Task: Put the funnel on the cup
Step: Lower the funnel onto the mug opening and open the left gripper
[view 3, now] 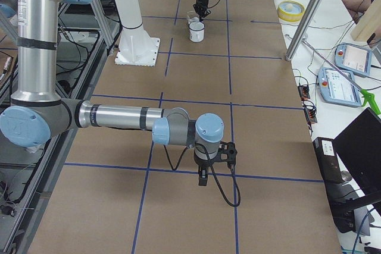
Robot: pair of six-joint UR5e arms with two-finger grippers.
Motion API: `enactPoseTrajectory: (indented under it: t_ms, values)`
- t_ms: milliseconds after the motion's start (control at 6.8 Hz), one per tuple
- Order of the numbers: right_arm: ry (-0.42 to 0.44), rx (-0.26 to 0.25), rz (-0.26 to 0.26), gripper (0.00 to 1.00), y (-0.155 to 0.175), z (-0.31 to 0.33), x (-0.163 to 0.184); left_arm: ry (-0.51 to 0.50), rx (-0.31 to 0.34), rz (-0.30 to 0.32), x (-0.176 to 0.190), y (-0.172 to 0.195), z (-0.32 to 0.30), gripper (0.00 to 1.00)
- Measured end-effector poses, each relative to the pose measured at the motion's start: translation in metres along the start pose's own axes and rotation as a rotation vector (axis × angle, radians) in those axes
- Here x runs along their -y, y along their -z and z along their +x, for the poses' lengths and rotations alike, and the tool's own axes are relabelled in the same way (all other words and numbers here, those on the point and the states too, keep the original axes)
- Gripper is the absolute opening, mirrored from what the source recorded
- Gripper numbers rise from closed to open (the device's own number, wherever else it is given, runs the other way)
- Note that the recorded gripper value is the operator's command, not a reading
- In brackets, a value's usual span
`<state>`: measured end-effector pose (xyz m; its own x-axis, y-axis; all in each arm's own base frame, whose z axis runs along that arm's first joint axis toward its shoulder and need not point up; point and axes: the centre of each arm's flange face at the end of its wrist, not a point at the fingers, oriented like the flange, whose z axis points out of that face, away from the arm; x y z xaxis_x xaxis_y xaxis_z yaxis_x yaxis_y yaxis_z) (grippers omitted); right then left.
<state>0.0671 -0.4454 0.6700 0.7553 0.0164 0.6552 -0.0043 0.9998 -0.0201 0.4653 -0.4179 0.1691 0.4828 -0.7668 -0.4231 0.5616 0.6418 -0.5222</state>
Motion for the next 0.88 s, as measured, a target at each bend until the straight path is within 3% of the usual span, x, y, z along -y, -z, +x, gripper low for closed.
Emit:
enactPoseTrajectory:
  t_ms: [735, 882]
  values:
    - [0.000, 0.000, 0.000, 1.00, 0.000, 0.000, 0.000, -0.050, 0.031, 0.013, 0.003, -0.037, 0.017, 0.00]
    - [0.000, 0.000, 0.000, 1.00, 0.000, 0.000, 0.000, -0.052, 0.028, 0.013, 0.003, -0.037, 0.019, 0.06]
